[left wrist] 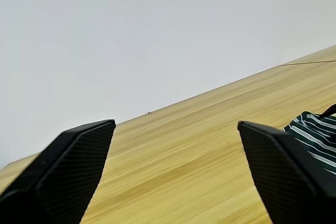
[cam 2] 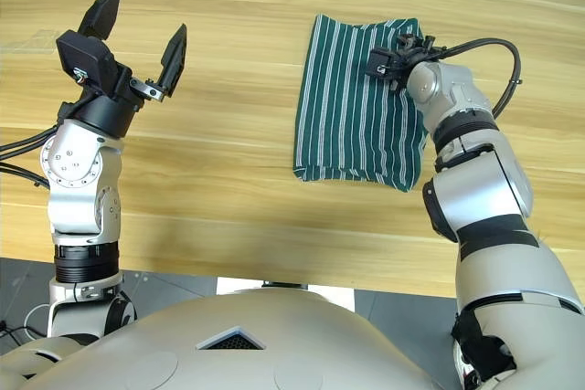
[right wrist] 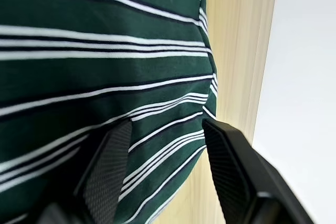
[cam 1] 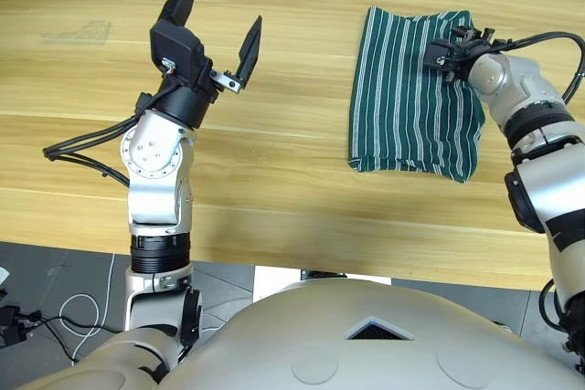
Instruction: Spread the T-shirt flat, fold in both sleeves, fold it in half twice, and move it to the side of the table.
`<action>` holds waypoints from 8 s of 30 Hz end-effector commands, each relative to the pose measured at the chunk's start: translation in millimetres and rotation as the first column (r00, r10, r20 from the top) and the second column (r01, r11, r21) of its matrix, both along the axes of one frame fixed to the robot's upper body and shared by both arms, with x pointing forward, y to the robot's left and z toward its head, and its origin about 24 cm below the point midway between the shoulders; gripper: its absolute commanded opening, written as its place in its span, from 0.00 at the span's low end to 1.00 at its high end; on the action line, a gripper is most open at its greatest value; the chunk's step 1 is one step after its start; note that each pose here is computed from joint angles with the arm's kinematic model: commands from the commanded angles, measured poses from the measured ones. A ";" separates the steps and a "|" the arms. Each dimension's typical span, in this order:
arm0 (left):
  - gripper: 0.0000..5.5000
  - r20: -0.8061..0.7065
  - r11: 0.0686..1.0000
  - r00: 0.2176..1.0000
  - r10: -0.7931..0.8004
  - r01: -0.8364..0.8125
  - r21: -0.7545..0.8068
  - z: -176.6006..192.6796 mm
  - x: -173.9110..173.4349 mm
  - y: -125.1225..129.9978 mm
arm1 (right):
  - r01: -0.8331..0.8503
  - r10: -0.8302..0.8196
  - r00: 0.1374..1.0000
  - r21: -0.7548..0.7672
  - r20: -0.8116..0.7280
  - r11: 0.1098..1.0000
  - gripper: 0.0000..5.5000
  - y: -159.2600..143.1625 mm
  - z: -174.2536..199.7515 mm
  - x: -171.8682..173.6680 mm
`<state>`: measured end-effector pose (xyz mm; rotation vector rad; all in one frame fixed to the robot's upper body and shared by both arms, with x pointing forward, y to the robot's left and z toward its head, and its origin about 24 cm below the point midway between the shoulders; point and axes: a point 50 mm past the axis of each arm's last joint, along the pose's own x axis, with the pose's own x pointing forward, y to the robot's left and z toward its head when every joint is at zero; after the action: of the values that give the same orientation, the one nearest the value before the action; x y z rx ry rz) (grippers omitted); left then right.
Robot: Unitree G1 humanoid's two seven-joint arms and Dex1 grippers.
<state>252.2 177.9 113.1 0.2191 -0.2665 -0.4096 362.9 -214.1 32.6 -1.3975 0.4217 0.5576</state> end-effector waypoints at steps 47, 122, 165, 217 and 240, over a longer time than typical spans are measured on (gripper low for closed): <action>0.79 -0.198 0.434 0.877 -0.437 0.398 0.808 -65.3 -176.9 -23.8 | -0.843 0.845 0.535 -0.060 -0.008 0.534 0.45 -78.7 41.3 -136.8; 0.00 -0.332 0.236 0.649 -0.685 0.628 0.742 -122.9 -198.7 -65.9 | -0.888 0.909 0.410 0.263 0.077 0.378 0.00 -36.7 -2.1 -171.6; 0.00 -0.647 0.607 0.627 -0.434 0.734 0.304 -0.6 -191.6 32.2 | 0.061 0.718 0.629 0.939 -0.299 0.338 0.00 22.0 85.0 -212.1; 0.65 -0.259 0.898 0.922 0.289 -0.355 -0.259 -57.5 -25.6 36.3 | -0.027 0.381 0.923 0.997 0.051 -0.067 0.28 72.5 32.5 -118.7; 0.82 -0.225 0.870 0.904 0.364 -0.416 -0.263 -53.1 -21.4 48.9 | -0.521 0.805 0.587 0.800 0.082 0.299 0.03 158.3 11.0 -129.4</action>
<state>227.6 228.2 60.0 -0.0806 -0.1100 0.0356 231.2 -58.2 43.3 -0.5247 -0.2205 1.5181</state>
